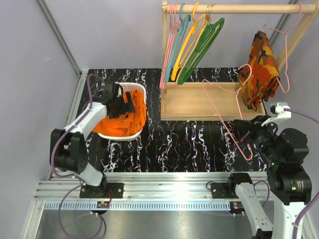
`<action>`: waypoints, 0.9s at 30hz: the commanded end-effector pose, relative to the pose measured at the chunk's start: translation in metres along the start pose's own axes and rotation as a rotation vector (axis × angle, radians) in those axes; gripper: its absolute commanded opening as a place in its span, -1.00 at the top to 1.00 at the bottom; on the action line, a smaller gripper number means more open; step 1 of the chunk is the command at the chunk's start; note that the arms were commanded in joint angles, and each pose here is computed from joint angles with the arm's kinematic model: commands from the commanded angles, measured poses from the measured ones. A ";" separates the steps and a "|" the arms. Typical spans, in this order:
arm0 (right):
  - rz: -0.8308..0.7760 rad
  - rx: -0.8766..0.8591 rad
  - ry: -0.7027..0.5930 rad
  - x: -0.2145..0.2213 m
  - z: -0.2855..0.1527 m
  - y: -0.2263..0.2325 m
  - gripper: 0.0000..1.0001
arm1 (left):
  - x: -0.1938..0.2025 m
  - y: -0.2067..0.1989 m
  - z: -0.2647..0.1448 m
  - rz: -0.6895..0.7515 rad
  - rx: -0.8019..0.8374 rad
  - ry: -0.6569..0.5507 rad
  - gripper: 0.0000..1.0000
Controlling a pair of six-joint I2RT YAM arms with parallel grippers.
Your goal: Remove the trousers from the hanger
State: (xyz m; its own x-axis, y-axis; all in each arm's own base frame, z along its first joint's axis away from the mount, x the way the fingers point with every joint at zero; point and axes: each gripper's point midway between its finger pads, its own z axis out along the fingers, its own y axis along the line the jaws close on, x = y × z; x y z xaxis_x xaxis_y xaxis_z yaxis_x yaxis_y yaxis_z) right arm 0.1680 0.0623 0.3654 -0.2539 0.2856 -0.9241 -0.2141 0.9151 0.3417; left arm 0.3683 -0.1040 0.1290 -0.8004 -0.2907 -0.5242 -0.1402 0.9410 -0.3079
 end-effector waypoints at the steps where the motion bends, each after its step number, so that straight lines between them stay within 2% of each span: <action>1: -0.074 -0.067 -0.099 -0.036 -0.009 0.019 1.00 | 0.035 0.005 0.046 -0.078 0.010 0.102 -0.97; 7: -0.107 -0.166 -0.140 -0.049 -0.012 0.038 1.00 | 0.088 0.022 0.097 -0.147 -0.017 0.259 -0.96; 12: -0.125 -0.146 -0.149 -0.055 -0.002 0.033 1.00 | 0.078 0.024 0.083 -0.136 -0.021 0.191 -0.98; 15: -0.146 -0.088 -0.181 -0.067 0.005 0.023 1.00 | 0.046 0.011 0.048 -0.119 0.006 0.098 -0.98; 21: -0.185 0.089 -0.241 -0.096 0.024 -0.009 1.00 | -0.028 -0.018 -0.054 -0.078 0.062 -0.134 -0.98; 27: -0.242 0.091 -0.292 -0.116 0.043 -0.011 1.00 | -0.050 -0.020 -0.144 -0.007 0.077 -0.314 -0.98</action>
State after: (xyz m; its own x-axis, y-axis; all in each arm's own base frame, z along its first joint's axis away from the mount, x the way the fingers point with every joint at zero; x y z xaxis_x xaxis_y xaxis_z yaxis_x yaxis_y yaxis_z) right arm 0.2313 0.0385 0.4173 -0.0929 0.1527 -0.9839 -0.1583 0.9733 0.1660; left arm 0.3501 -0.0980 0.2391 -0.6339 -0.3854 -0.6706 -0.1120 0.9036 -0.4134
